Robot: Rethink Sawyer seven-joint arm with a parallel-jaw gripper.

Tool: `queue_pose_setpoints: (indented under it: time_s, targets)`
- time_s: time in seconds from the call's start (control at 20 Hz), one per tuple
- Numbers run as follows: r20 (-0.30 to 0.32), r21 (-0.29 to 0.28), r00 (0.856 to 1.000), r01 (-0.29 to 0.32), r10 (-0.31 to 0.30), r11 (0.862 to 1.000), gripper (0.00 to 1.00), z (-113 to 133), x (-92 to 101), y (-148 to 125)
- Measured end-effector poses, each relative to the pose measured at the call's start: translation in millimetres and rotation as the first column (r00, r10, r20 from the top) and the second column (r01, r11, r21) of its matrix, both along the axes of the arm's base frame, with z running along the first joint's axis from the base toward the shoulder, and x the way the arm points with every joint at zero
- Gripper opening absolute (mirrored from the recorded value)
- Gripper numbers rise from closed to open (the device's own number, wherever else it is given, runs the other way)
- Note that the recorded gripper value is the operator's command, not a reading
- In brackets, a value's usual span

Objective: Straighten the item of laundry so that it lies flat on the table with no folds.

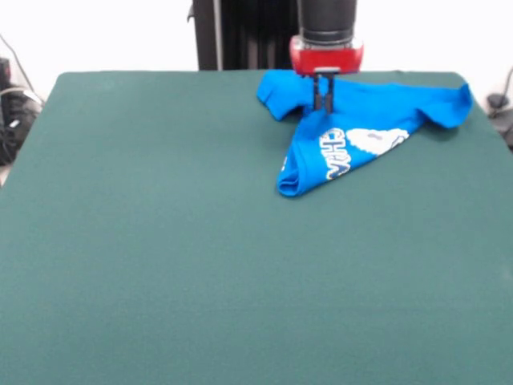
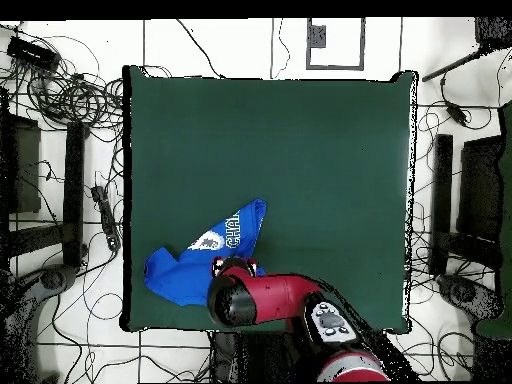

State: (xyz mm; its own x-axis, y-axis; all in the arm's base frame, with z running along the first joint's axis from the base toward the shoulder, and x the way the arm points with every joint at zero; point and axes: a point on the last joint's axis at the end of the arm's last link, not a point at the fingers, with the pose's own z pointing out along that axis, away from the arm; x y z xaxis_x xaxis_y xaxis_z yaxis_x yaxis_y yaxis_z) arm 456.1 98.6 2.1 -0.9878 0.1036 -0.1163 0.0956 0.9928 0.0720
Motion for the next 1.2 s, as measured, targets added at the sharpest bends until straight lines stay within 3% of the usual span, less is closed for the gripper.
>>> queue_pose_setpoints:
  time_s: [0.55, 1.2]
  targets:
    - [0.067, 0.002, 0.997, 0.023, -0.023, 1.000, 0.00, 29.9, 26.7, 35.3]
    - [0.068, 0.015, 0.997, 0.043, -0.044, 0.999, 0.00, 32.5, 47.1, 82.3]
